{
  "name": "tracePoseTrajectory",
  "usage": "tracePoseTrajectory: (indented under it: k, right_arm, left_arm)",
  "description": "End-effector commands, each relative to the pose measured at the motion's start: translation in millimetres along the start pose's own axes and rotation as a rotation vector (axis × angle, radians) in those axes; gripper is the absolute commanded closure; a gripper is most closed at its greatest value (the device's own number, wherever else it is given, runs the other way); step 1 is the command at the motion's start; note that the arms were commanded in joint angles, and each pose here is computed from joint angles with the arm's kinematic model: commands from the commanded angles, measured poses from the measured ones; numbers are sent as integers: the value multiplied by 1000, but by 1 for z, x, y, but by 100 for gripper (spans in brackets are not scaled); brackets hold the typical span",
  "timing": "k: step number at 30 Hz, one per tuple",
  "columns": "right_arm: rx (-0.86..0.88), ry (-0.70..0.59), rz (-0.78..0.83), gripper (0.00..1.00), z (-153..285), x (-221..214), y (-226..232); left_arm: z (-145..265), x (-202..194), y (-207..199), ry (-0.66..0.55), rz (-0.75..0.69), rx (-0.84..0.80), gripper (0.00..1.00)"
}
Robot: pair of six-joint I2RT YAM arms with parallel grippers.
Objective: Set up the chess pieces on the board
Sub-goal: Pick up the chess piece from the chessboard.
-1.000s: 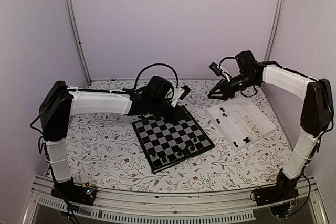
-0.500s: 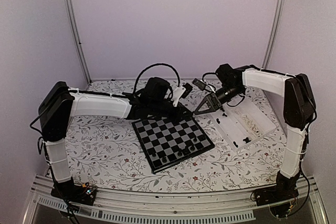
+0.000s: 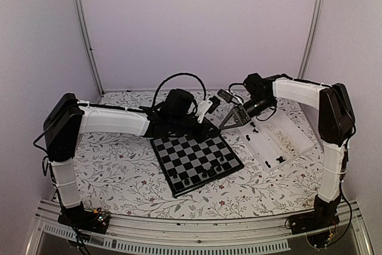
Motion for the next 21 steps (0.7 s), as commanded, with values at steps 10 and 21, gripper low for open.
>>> tracePoseTrajectory:
  k: [10,21]
  right_arm:
    - [47,4,-45,72,-6,-3,-8]
    - [26,11,-67,69,-7,-6,-11]
  left_arm:
    - [7,14,-13,-59,-47,11,91]
    - [10,15,-12,-78,-50,61,91]
Point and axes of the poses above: each gripper's point midway between its finger pads, its own z axis back along the fingers, its own y axis along the line the jaws close on, x = y × z, the point moved 10 cm from there along z, back along the fingers, and after that the axes turned 2 degrees about -z, right-handed, at the moved point
